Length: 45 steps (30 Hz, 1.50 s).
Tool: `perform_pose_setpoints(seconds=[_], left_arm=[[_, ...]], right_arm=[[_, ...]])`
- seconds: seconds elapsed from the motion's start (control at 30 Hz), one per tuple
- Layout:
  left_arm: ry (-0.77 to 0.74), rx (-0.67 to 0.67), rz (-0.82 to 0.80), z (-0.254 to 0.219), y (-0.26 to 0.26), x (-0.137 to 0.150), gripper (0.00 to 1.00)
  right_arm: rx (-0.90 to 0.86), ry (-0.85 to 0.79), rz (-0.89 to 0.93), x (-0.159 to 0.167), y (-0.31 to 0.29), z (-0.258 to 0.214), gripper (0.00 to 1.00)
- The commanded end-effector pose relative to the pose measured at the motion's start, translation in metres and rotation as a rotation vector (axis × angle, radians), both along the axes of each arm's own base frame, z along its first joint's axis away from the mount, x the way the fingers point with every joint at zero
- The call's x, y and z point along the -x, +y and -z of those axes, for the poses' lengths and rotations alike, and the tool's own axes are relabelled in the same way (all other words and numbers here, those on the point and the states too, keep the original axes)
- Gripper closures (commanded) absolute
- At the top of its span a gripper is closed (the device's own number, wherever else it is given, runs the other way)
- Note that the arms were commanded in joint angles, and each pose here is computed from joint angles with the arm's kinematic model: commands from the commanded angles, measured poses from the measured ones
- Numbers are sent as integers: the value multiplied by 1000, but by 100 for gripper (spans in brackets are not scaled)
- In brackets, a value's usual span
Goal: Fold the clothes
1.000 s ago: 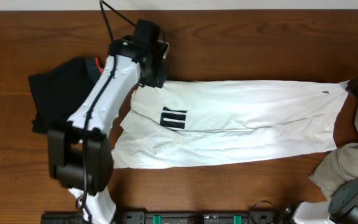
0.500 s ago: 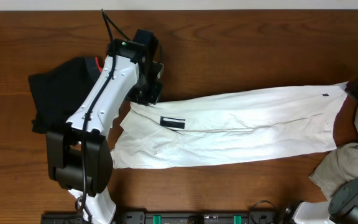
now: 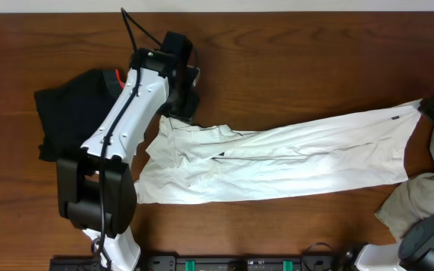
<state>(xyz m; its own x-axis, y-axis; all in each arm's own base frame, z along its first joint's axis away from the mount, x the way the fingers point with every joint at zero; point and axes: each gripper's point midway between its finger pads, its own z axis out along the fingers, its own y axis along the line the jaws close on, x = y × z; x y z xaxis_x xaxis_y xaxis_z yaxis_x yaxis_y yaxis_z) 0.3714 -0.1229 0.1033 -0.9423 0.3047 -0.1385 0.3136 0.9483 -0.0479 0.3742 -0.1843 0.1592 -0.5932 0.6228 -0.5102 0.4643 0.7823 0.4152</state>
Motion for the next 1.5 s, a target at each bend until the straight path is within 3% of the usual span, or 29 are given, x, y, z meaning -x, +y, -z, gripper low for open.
perform_pose_setpoints(seconds=[0.0,0.57,0.63,0.8,0.9,0.97,1.03,1.1,1.2,1.47], left_arm=[[70,40,7,26,-7,7,43],[229,-23,16,90,-4,20,44],[237,-24,20,90,-5,23,53],[244,-31,23,89,-5,25,87],[247,-36,23,89,-4,26,93],[251,-45,23,89,-2,27,89],[245,-81,18,89,4,26,72],[225,-157,-2,89,17,23,65],[199,-218,-9,88,27,18,60],[136,-196,-14,91,22,2,53]], right_arm=[[21,-20,7,1,-2,-10,99],[22,-21,8,0,-3,-10,99],[22,-21,8,0,-3,-10,99],[22,-21,8,0,-3,-10,99],[22,-21,7,0,-3,-10,99],[22,-21,8,0,-3,-10,99],[22,-21,7,0,-3,-10,99],[22,-22,7,0,-3,-11,99],[22,-21,7,0,-3,-10,99],[20,-21,6,0,-2,-10,99]])
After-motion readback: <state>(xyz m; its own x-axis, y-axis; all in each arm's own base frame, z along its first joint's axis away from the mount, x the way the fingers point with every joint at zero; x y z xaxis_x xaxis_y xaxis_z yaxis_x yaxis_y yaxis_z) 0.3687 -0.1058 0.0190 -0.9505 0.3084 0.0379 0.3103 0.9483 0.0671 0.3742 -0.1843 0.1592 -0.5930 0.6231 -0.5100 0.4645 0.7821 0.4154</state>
